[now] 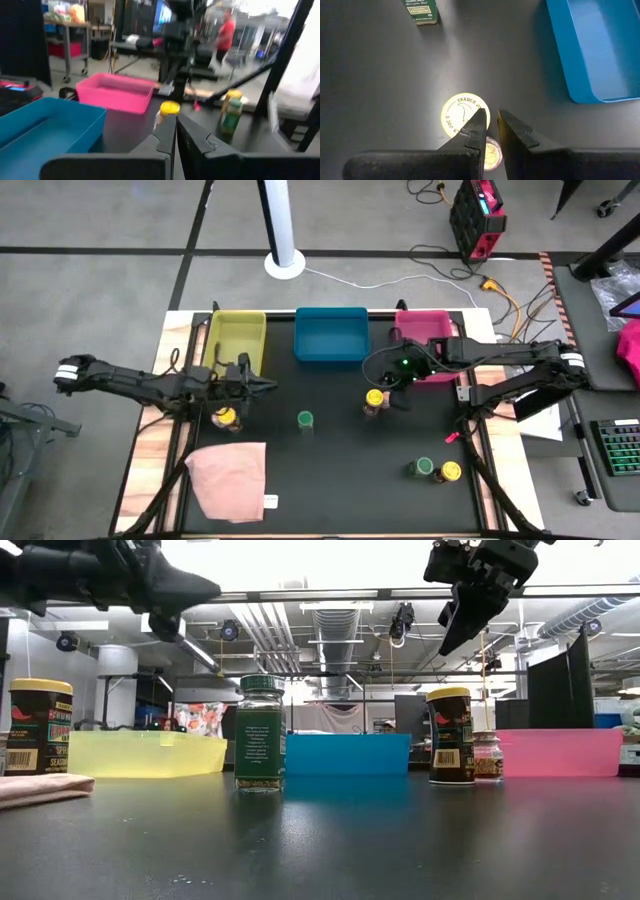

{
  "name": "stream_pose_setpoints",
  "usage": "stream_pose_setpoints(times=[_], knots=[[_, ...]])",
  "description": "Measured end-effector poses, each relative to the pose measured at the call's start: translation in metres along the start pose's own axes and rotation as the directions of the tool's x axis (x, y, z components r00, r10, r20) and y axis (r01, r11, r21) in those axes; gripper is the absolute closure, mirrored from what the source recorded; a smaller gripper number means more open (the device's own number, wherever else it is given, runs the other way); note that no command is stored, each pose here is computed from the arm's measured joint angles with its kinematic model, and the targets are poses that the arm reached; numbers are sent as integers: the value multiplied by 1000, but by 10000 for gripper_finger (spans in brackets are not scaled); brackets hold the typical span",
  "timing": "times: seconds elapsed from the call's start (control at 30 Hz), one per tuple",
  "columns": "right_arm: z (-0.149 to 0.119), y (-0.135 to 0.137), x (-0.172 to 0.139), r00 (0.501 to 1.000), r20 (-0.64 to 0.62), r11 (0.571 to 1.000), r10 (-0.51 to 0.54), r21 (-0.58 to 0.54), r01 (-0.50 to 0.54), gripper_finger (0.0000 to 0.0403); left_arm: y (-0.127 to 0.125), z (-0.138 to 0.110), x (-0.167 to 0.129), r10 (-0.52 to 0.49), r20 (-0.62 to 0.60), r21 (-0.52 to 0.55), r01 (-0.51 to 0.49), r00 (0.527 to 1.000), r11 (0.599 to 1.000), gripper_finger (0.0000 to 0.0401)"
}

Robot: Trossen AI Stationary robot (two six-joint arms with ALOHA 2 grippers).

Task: Sort spices by type
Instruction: Put the center yellow seasoning bottle into the blue bin

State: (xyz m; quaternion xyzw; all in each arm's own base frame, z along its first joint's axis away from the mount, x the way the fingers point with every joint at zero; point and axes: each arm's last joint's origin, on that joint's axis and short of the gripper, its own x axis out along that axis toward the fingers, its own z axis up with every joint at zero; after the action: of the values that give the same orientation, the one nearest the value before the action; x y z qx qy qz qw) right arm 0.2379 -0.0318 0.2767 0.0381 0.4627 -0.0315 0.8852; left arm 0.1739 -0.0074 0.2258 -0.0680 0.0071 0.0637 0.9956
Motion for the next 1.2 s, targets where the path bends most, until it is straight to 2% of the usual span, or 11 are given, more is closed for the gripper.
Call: stream_pose_setpoints(times=[0.17, 0.27, 0.47, 0.6, 0.8, 0.97, 1.07, 1.2], knots=[[3, 0, 4, 1000, 14, 1000, 0, 20, 0, 364, -3, 1, 13, 10, -69, 82, -5, 998, 997, 401], [3, 0, 7, 1000, 5, 997, -1, 76, 0, 364, -4, 4, 19, 30, -71, 127, -21, 997, 992, 401], [3, 0, 15, 1000, -24, 997, 2, 77, 0, 341, -5, 16, 21, 80, -63, 171, -68, 995, 983, 401], [4, 8, 17, 1000, -24, 999, 16, 33, -15, 290, -5, 18, 20, 82, -70, 176, -69, 994, 982, 401], [3, 23, 17, 999, -29, 997, 43, -69, -45, 177, -3, 15, 19, 115, -34, 200, -106, 993, 974, 401], [3, 27, 18, 999, -30, 997, 30, -68, -32, 95, -3, 17, 19, 113, -29, 211, -104, 993, 972, 401], [3, 26, 24, 999, -45, 999, -3, -40, 1, 67, -4, 17, 19, 111, -24, 219, -103, 994, 970, 401], [3, 26, 38, 996, -93, 1000, -9, 5, 9, 51, -4, 18, 19, 107, -22, 225, -100, 994, 969, 401]])
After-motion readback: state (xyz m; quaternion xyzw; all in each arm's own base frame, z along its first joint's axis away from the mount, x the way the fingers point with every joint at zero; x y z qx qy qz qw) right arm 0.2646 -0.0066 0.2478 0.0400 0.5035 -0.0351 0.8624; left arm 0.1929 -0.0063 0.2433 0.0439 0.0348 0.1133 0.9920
